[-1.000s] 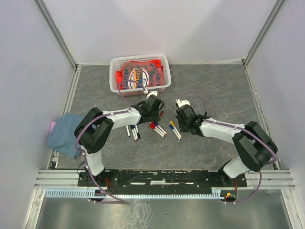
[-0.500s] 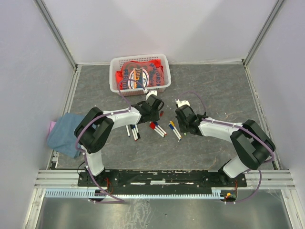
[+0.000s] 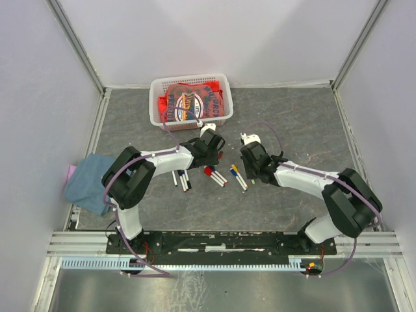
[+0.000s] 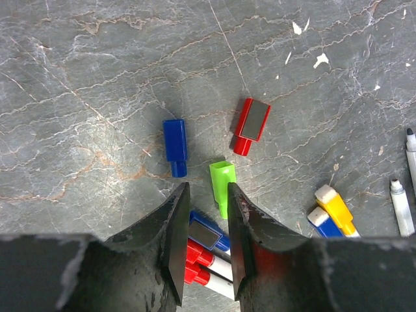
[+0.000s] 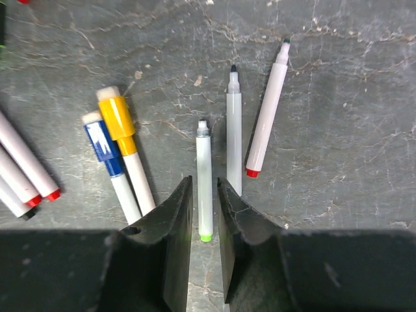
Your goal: Open the pen caps
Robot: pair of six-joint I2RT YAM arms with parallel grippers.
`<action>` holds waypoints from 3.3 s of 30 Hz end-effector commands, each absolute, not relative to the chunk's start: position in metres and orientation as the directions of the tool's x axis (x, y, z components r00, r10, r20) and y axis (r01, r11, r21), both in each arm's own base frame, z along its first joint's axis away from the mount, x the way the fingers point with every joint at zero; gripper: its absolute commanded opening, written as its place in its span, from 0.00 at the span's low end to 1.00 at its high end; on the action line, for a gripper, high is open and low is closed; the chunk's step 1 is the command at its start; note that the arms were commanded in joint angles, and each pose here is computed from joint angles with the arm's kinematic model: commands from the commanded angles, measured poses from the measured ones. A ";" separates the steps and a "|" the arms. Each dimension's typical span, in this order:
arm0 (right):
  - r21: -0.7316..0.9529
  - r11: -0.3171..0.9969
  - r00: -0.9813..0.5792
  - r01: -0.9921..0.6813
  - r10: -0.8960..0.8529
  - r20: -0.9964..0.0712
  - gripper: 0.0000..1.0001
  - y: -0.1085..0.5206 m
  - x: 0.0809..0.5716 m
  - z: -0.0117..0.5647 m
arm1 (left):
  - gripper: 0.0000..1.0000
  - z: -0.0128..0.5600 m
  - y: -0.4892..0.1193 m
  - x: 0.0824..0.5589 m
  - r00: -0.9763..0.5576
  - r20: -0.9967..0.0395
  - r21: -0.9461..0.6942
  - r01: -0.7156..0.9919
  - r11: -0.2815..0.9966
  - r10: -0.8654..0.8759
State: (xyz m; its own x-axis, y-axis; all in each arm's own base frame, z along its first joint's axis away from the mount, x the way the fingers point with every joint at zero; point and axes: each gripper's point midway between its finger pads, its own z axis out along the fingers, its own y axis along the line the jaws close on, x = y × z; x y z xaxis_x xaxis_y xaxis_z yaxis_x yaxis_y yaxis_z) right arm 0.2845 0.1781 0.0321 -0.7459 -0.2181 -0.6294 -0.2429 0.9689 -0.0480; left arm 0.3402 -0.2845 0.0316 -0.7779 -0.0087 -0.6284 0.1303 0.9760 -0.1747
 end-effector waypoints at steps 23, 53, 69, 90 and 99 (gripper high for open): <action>-0.002 0.926 -0.683 -0.378 -0.280 -0.675 0.28 0.225 0.282 0.042 | 0.39 0.097 -0.298 0.344 -0.697 -0.712 -0.277 0.172 0.945 -0.082; 0.016 0.933 -0.693 -0.361 -0.256 -0.674 0.01 0.221 0.276 0.048 | 0.62 0.117 -0.321 0.317 -0.756 -0.632 -0.485 0.212 0.849 -0.171; 0.289 0.842 -0.631 -0.455 -0.076 -0.772 0.01 0.249 0.250 0.105 | 0.64 0.127 -0.353 0.283 -0.849 -0.388 -0.792 0.107 0.601 -0.360; 0.372 0.785 -0.627 -0.495 -0.027 -0.778 0.01 0.263 0.238 0.121 | 0.56 0.129 -0.356 0.277 -0.849 -0.318 -0.860 0.071 0.505 -0.422; 0.386 0.773 -0.637 -0.503 -0.030 -0.770 0.01 0.267 0.235 0.120 | 0.42 0.131 -0.354 0.278 -0.843 -0.321 -0.863 0.072 0.501 -0.431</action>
State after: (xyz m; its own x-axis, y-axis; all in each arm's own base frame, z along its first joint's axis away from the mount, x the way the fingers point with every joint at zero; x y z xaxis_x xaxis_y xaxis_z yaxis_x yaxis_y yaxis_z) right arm 0.2325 0.2557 0.1018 -0.6643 -0.0652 -0.7446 -0.4772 0.8037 0.3554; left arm 0.2724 -0.3512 0.1032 -0.8650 -0.3817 -0.3258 0.0579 0.5689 -0.8204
